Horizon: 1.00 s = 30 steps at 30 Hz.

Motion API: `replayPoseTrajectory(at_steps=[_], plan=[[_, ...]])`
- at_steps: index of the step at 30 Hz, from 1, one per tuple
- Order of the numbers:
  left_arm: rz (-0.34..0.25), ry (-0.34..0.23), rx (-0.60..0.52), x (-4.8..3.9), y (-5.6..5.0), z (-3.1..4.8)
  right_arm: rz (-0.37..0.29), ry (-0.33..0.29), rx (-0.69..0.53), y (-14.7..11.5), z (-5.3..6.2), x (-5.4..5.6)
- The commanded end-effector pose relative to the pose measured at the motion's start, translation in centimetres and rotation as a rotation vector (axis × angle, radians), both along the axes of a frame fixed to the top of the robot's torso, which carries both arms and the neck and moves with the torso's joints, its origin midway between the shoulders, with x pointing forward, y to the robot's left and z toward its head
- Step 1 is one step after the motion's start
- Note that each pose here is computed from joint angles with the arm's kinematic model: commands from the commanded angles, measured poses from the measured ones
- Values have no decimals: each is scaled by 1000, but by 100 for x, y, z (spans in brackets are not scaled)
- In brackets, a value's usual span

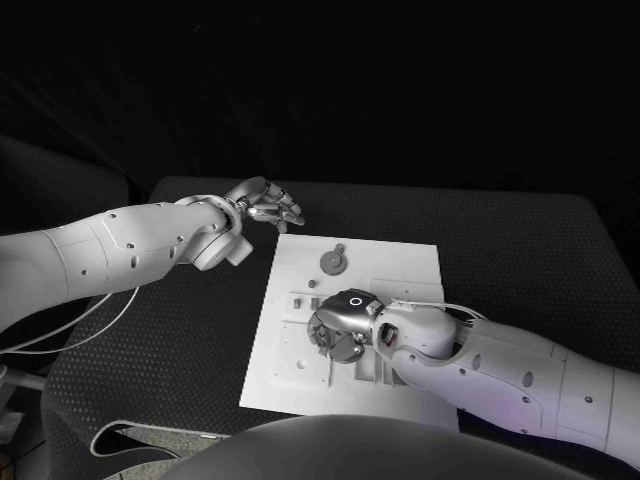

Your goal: Assemble the parts on the task board

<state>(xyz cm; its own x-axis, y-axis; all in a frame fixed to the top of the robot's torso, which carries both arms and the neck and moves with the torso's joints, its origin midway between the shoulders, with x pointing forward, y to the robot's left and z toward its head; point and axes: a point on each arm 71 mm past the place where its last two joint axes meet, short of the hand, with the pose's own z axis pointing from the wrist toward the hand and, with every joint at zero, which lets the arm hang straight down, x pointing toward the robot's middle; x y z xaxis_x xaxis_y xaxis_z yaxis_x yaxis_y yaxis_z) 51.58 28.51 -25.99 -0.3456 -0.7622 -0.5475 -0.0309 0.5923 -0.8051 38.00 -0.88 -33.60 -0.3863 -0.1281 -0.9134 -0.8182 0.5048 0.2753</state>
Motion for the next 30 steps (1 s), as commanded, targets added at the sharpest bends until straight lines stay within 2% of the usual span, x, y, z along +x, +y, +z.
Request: replayPoseTrajectory(at_steps=[1,13,25,30], plan=[[-7,0,-9,-2,-9,9,18,31,-21,-1,-39,-30],[-6,1,-8,-2,-5,8,-10,37,4,-27,-39,1],[-2,4,-6,-2,14,6,-44,10,40,-146,-8,27],[2,4,-4,-6,44,8,-59,-12,57,-291,87,46]])
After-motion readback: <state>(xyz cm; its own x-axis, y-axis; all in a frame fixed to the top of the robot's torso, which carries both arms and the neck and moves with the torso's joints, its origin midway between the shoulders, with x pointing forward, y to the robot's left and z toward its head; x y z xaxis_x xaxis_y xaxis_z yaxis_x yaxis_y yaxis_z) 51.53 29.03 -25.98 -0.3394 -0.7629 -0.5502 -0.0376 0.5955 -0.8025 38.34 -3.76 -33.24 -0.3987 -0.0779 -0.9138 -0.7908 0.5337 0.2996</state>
